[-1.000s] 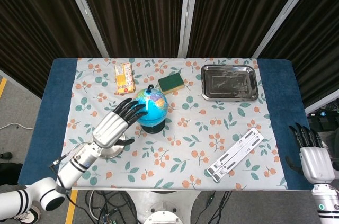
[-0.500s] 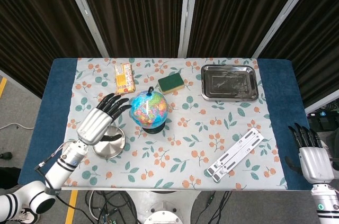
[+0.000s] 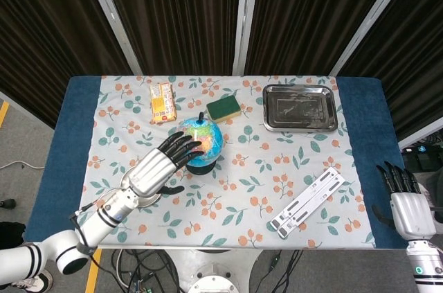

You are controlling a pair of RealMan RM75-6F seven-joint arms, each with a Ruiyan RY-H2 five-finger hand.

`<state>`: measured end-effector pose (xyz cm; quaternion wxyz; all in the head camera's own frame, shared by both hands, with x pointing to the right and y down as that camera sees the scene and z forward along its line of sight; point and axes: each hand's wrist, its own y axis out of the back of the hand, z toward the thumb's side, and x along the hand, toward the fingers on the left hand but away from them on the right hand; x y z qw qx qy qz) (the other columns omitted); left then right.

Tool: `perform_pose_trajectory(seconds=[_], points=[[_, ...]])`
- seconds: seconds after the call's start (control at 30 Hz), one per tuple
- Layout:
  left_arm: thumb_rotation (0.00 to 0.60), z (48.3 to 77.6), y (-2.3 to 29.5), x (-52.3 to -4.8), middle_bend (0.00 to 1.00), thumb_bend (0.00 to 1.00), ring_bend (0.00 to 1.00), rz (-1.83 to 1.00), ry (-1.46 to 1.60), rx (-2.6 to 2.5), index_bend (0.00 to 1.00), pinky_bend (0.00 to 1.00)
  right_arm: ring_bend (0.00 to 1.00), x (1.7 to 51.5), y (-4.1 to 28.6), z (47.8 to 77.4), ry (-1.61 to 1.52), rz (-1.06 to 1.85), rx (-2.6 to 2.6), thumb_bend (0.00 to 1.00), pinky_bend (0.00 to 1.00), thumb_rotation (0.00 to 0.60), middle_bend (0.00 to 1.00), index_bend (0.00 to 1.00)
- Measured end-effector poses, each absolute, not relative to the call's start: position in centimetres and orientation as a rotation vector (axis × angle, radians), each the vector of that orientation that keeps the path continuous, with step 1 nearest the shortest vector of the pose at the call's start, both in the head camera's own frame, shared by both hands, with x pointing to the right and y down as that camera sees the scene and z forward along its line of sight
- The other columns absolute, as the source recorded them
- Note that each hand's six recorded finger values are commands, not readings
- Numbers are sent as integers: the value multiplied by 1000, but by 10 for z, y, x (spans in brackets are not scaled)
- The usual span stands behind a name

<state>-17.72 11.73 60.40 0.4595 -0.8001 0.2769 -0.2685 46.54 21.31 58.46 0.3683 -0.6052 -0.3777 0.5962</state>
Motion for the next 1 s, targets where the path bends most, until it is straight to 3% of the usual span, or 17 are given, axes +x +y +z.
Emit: perform_pose_trajectory(seconds=[0.43,1.0], points=[[600,614,114,-185,108,41,57,-715,682,-1962,176,78,0,467,213,585,-972,1533,-1552,217,0,600,0,0],[600,600,99,-254,108,41,58,-856,806,-1859,175,78,0,464,212,585,-962,1534,-1551,217,0,600,0,0]])
